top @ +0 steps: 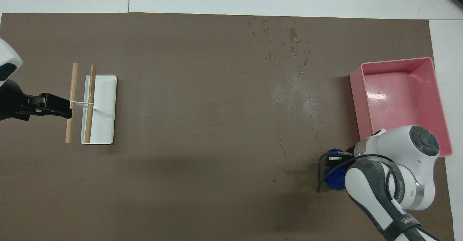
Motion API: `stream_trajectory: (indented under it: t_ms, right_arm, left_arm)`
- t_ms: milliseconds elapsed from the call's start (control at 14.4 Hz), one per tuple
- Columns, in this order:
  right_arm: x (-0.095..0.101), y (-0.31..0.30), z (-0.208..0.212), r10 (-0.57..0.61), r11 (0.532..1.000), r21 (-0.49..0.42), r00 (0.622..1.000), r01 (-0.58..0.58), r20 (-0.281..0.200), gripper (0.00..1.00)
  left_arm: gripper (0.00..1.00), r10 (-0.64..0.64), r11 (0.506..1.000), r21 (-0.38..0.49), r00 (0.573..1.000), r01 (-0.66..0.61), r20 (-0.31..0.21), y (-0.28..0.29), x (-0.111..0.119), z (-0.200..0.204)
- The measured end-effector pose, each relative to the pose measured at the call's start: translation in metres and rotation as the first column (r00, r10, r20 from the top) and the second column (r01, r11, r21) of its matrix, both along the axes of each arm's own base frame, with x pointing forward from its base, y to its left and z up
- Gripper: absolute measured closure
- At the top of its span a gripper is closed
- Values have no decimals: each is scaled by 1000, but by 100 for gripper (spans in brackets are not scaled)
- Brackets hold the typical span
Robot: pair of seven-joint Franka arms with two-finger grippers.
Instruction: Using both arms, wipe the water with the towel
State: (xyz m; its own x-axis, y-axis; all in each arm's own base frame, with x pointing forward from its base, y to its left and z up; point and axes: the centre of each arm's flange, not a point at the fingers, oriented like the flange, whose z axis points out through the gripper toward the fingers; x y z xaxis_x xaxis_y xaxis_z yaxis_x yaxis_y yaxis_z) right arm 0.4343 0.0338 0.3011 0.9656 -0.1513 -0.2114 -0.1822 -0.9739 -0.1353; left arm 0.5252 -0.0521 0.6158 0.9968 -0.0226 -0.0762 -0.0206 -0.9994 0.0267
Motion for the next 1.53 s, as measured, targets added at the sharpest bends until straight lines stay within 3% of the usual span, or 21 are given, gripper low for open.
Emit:
stream_trajectory:
  t_ms: [139,278,416,694,902,1041,1180,1388,1527]
  right_arm:
    - [18,7,6,8,1000,0,999,-8,47,100]
    - [24,24,6,-13,1000,-5,999,14,49,100]
    - [23,60,6,-74,997,9,996,74,46,100]
    - [16,139,3,-208,970,140,976,197,72,100]
    - [16,169,-9,-245,960,159,966,230,84,100]
    - [30,165,-8,-235,962,168,967,216,102,100]
    - [56,136,-5,-193,970,177,969,165,155,100]
    - [99,75,3,-68,994,96,965,44,253,100]
    - [116,57,8,12,999,30,960,-21,279,100]
  left_arm:
    - [0,0,1000,0,1000,0,0,0,0,0]
    - [0,0,1000,0,1000,0,0,0,0,0]
    - [0,0,1000,0,1000,0,0,0,0,0]
    - [0,0,1000,0,1000,0,0,0,0,0]
    - [0,0,1000,0,1000,0,0,0,0,0]
    - [0,0,1000,0,1000,0,0,0,0,0]
    - [0,0,1000,0,1000,0,0,0,0,0]
    - [0,0,1000,0,1000,0,0,0,0,0]
    - [0,0,1000,0,1000,0,0,0,0,0]
